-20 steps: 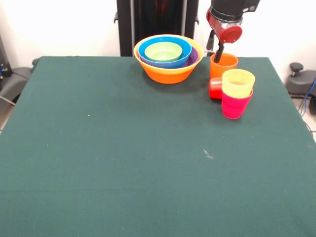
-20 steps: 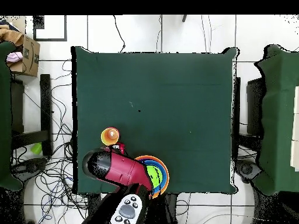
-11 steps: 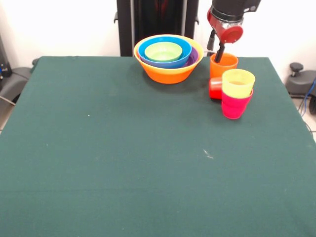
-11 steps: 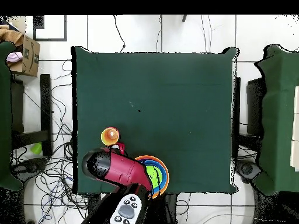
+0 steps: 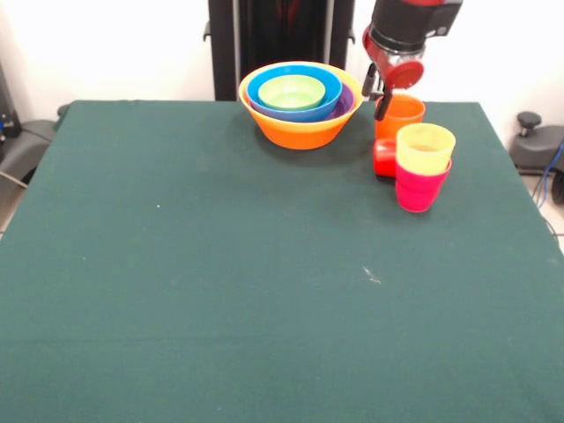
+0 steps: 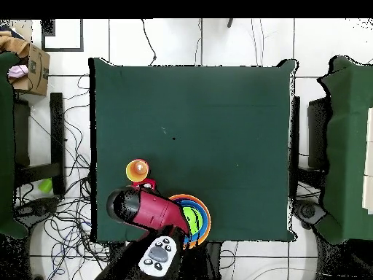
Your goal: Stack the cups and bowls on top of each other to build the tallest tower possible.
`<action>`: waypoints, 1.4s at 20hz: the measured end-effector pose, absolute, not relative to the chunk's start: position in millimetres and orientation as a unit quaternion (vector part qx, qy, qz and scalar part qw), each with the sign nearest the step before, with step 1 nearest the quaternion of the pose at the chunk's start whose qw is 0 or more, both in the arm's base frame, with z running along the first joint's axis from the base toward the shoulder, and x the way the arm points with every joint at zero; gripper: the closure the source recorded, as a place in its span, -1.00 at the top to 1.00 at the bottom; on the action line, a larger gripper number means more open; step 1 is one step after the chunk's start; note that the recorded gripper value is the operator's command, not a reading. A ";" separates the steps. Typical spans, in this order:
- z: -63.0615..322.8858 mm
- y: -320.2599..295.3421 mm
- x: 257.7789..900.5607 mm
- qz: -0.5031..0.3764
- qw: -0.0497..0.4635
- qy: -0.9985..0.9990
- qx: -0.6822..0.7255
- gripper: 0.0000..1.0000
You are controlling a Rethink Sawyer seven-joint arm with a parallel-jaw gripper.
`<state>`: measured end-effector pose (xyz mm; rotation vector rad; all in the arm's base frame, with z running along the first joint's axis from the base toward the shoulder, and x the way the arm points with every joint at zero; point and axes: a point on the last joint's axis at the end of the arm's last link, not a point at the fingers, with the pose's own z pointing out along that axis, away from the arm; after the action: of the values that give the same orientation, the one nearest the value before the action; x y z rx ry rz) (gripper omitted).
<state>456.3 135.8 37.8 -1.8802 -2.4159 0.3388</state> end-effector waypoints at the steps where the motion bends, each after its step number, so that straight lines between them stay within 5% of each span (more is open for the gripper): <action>1: 33.0 134.9 454.0 0.114 0.031 -0.784 -0.609 1.00; 17: 10.4 137.8 438.9 0.133 0.037 -0.789 -0.598 1.00; 28: 42.5 173.3 446.7 0.109 0.026 -0.808 -0.578 1.00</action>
<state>446.7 173.3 42.5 -1.7871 -2.4971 0.3361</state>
